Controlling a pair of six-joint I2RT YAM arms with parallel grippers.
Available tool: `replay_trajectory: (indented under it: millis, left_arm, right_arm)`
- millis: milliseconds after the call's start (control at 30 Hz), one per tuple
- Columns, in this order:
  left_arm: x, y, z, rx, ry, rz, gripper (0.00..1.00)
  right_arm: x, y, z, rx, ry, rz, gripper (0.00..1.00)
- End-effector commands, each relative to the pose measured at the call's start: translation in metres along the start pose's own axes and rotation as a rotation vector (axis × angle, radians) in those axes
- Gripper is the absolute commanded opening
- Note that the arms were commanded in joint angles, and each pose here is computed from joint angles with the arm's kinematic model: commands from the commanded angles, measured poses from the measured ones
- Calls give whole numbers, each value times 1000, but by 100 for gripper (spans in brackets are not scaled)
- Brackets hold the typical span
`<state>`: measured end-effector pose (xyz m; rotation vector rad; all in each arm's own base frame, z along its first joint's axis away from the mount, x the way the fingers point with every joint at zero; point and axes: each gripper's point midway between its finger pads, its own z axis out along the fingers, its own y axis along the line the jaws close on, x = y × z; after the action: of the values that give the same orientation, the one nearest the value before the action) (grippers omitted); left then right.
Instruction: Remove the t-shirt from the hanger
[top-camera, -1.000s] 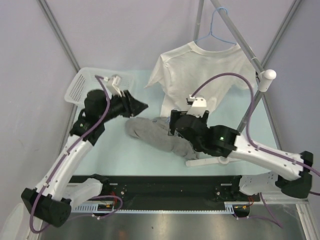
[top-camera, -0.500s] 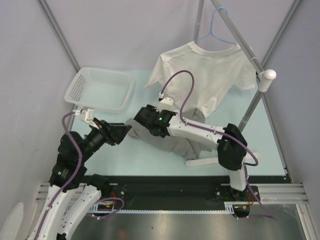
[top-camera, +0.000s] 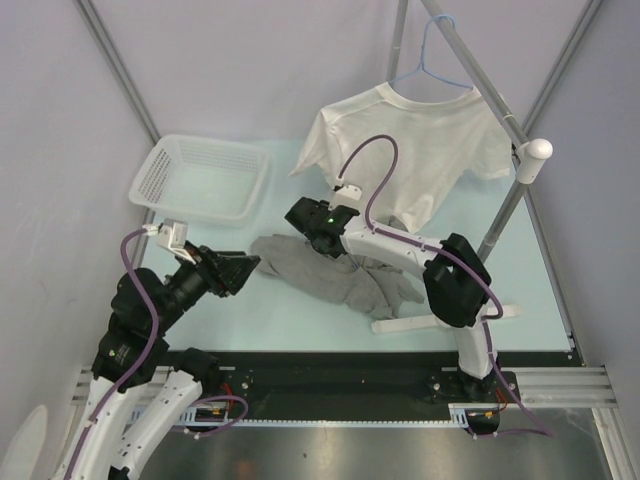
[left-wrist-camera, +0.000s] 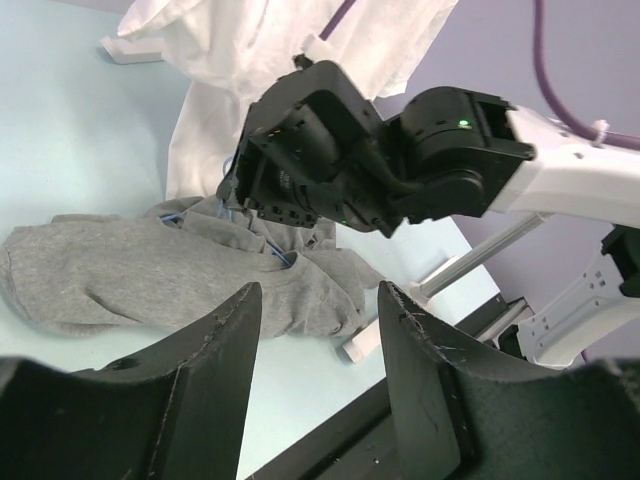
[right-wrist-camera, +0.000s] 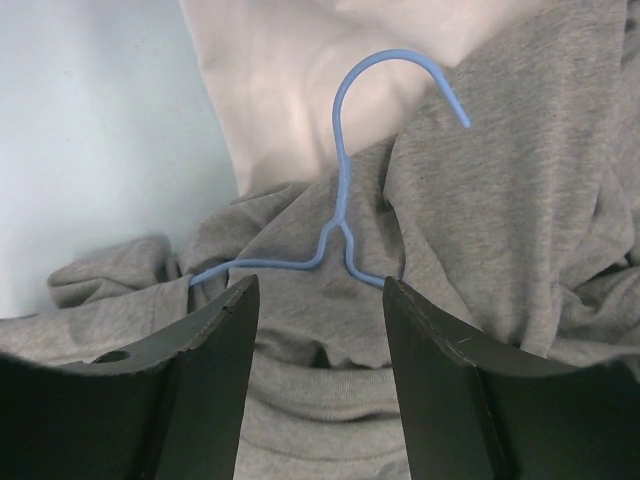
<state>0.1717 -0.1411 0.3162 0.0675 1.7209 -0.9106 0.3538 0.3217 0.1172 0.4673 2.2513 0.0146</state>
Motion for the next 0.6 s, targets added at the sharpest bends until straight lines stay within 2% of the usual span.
replay_trajectory:
  millis: [0, 200, 433, 567]
  left_arm:
    - [-4, -6, -5, 23, -12, 28, 55]
    - [-6, -7, -9, 18, -22, 37, 56]
    - [-6, -8, -11, 23, -22, 44, 56]
    - [-5, -7, -11, 18, -19, 46, 56]
  right_arm:
    - [-4, 4, 22, 38, -45, 11, 58]
    - [-3, -2, 28, 100, -105, 14, 54]
    - [-3, -5, 41, 125, -154, 20, 41]
    - [-1, -4, 50, 128, -157, 6, 37]
